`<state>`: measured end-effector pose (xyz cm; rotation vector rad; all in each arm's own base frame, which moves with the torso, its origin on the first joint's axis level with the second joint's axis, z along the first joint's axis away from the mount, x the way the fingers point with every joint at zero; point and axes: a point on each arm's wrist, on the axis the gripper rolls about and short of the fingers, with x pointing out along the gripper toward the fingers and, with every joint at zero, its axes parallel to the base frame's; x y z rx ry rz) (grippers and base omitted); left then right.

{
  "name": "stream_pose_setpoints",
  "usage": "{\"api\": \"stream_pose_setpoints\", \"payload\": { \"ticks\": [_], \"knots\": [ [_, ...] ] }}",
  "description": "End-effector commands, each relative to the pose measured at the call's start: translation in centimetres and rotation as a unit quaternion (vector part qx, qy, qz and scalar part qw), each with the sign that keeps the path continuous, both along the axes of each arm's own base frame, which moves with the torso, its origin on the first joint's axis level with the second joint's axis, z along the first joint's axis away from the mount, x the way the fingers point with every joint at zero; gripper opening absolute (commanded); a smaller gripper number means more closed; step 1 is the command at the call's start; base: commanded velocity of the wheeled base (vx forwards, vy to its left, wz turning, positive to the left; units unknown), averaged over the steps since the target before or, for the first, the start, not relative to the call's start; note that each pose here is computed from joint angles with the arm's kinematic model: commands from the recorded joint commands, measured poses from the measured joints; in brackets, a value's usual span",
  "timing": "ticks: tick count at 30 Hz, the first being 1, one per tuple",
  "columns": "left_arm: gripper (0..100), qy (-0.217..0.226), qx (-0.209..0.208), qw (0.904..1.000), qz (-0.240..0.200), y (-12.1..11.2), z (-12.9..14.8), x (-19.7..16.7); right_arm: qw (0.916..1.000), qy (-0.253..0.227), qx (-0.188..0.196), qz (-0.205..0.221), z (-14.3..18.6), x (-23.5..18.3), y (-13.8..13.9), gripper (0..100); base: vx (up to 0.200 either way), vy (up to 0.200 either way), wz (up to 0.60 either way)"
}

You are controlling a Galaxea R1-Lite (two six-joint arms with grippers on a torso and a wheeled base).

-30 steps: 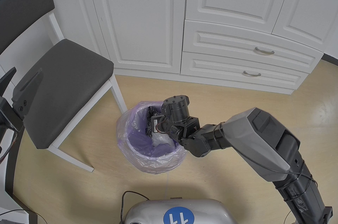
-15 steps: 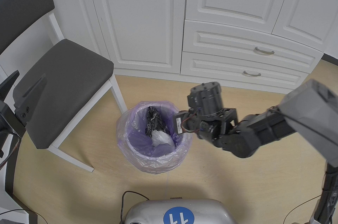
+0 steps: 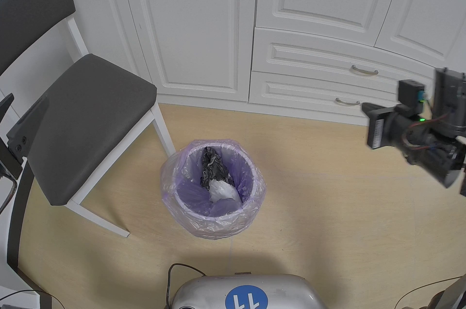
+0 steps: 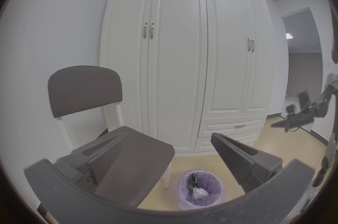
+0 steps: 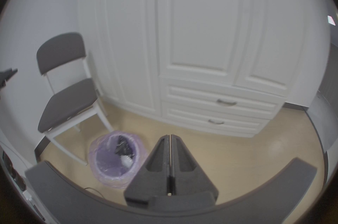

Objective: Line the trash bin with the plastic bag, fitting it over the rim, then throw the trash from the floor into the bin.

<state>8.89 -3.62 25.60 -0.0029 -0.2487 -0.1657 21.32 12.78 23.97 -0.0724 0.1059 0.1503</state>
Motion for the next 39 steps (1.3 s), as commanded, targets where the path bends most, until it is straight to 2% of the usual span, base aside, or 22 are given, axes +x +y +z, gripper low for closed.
{"api": "stream_pose_setpoints", "payload": {
  "ticks": [1,2,4,5,9,13,19,22,24,27,30,32,36,37,38,39],
  "knots": [
    [100,-0.068,-0.022,0.9930,0.094,2.7,1.7,-3.2,0.9511,-0.228,0.068,-0.197,2.4,-17.6,-13.1,0,0.000,0.000,0.00],
    [100,-0.073,-0.024,0.9922,0.099,2.8,1.8,-3.5,0.9482,-0.234,0.069,-0.203,2.3,-18.0,-13.2,0,0.000,0.000,0.00],
    [100,-0.099,-0.023,0.9881,0.115,3.3,2.1,-4.9,0.9339,-0.265,0.069,-0.230,1.6,-20.2,-13.6,0,0.000,0.000,0.00],
    [100,-0.110,-0.021,0.9860,0.123,3.5,2.1,-5.6,0.9300,-0.276,0.070,-0.233,1.2,-20.9,-13.6,0,0.000,0.000,0.00],
    [100,-0.125,-0.010,0.9794,0.158,4.0,1.3,-7.2,0.9224,-0.306,0.072,-0.224,-0.4,-23.1,-13.7,0,0.000,0.000,0.00],
    [100,-0.132,0.006,0.9746,0.181,4.2,-0.6,-9.3,0.9084,-0.337,0.070,-0.237,-2.9,-25.3,-13.5,0,0.000,0.000,0.00],
    [100,-0.133,-0.010,0.9682,0.212,4.1,-2.4,-11.2,0.8962,-0.366,0.075,-0.239,-4.5,-27.0,-13.5,0,0.000,0.000,0.00],
    [100,-0.136,-0.018,0.9658,0.220,3.9,-3.6,-12.8,0.8969,-0.368,0.077,-0.233,-5.9,-27.8,-13.5,0,0.000,0.000,0.00],
    [100,-0.128,-0.021,0.9667,0.220,3.8,-4.5,-13.9,0.9019,-0.358,0.082,-0.227,-6.8,-27.8,-13.5,0,0.000,0.000,0.00],
    [100,-0.111,-0.020,0.9687,0.221,3.8,-5.9,-15.1,0.9010,-0.357,0.115,-0.218,-6.9,-27.7,-13.5,0,0.000,0.000,0.00],
    [100,-0.105,-0.022,0.9691,0.222,3.8,-6.1,-15.1,0.9021,-0.354,0.114,-0.218,-7.0,-27.6,-13.5,0,0.000,0.000,0.00],
    [100,-0.083,-0.059,0.9710,0.217,3.8,-7.1,-14.5,0.9114,-0.329,0.108,-0.222,-8.4,-26.7,-13.5,0,0.000,0.000,0.00],
    [100,-0.050,-0.056,0.9728,0.219,3.9,-8.9,-13.4,0.9238,-0.292,0.095,-0.228,-10.5,-25.5,-13.5,0,0.000,0.000,0.00],
    [100,-0.050,-0.056,0.9728,0.219,3.9,-8.9,-13.4,0.9238,-0.292,0.095,-0.228,-10.5,-25.5,-13.5,0,0.000,0.000,0.00],
    [100,-0.029,-0.053,0.9732,0.222,3.9,-10.0,-12.8,0.9297,-0.275,0.083,-0.230,-11.5,-25.0,-13.5,0,0.000,0.000,0.00],
    [100,-0.029,-0.053,0.9732,0.222,3.9,-10.0,-12.8,0.9297,-0.275,0.083,-0.230,-11.5,-25.0,-13.5,0,0.000,0.000,0.00]
  ]
}}
